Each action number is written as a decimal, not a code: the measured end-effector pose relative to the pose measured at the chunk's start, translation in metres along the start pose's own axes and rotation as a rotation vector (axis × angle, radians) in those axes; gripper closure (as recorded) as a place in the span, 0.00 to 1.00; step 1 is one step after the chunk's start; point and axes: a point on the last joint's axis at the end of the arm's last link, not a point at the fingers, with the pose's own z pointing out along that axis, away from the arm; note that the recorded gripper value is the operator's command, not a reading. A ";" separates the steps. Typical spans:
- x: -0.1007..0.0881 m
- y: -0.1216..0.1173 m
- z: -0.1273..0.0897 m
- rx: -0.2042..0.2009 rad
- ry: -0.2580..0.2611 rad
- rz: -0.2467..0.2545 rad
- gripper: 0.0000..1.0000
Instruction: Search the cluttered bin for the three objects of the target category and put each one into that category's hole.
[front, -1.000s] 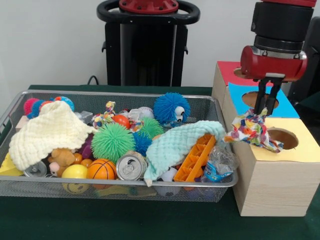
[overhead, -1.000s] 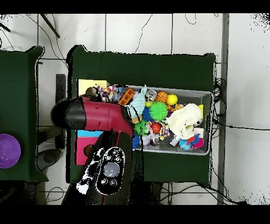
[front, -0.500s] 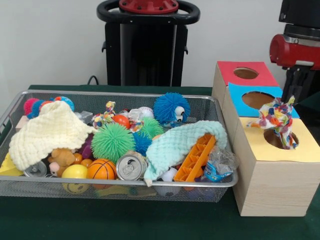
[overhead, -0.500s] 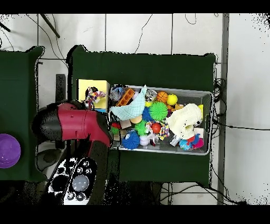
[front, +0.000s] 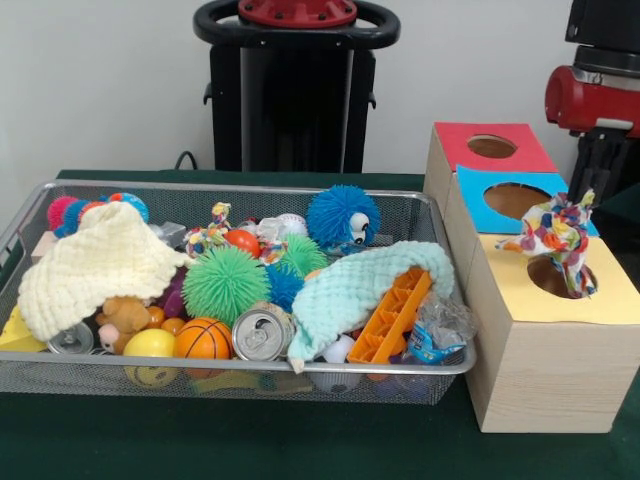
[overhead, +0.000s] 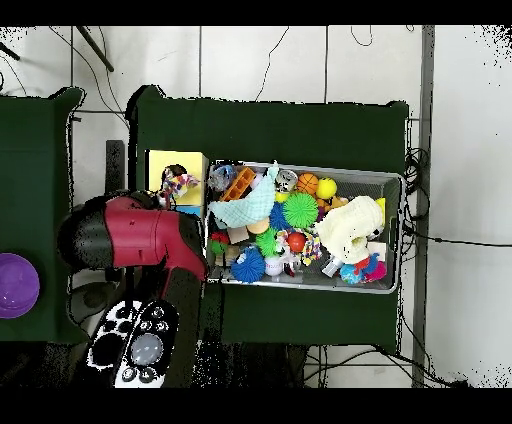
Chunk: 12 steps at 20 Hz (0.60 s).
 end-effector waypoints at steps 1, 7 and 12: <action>0.000 -0.001 0.000 0.002 0.000 0.001 1.00; -0.001 -0.005 -0.001 0.010 -0.002 0.004 1.00; -0.001 -0.006 0.000 0.012 -0.002 0.004 1.00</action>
